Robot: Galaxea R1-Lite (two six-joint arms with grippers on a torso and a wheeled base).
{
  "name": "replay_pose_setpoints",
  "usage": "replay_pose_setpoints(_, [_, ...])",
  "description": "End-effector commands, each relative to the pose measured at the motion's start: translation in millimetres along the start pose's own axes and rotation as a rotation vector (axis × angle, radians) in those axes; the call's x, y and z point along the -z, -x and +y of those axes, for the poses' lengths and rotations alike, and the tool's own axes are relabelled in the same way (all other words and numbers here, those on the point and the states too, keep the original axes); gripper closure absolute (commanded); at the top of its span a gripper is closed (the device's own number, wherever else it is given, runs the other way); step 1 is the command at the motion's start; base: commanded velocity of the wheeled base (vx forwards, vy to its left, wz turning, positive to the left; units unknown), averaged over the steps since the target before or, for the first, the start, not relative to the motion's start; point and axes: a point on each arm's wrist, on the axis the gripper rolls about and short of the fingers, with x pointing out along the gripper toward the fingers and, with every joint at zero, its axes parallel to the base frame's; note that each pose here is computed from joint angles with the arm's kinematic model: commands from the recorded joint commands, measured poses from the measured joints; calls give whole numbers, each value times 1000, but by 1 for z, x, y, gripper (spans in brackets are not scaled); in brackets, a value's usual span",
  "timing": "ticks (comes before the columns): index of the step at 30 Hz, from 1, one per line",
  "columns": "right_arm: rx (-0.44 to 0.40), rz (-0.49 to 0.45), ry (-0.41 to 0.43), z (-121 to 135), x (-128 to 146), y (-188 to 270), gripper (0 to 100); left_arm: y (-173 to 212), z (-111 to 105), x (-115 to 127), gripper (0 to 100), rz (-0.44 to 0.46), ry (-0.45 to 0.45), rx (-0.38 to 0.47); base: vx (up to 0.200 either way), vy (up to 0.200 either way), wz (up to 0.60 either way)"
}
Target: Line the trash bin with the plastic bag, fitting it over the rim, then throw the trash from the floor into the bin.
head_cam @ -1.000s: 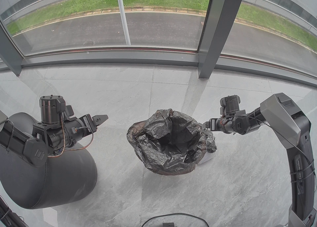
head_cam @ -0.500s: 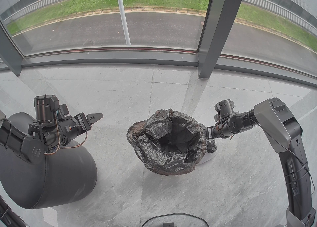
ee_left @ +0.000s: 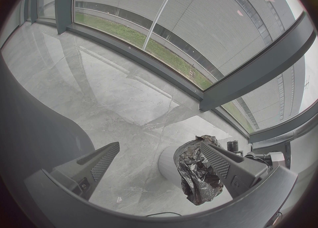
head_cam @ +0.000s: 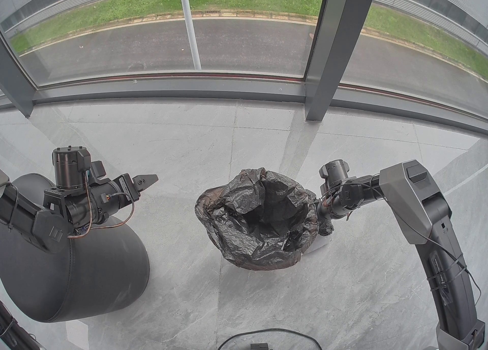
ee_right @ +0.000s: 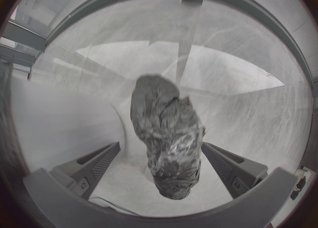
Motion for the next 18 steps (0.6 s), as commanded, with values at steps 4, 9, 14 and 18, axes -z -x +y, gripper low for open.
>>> replay_pose_setpoints(4, [26, 197, 2, 1, 49, -46, 0, -4, 3, 3, 0, 11, 3, -9, 0, 0, 0])
replay_pose_setpoints(9, [38, 265, -3, -1, 65, -56, 0, -4, 3, 3, 0, 13, 4, -8, 0, 0, 0])
replay_pose_setpoints(14, [45, 275, -5, -3, 69, -60, 0, -6, 4, 5, 0, 20, 5, -12, 0, 0, 0])
replay_pose_setpoints(18, [53, 285, -45, -4, 71, -61, 0, -7, 4, 6, 0, 23, 6, -12, 0, 0, 0])
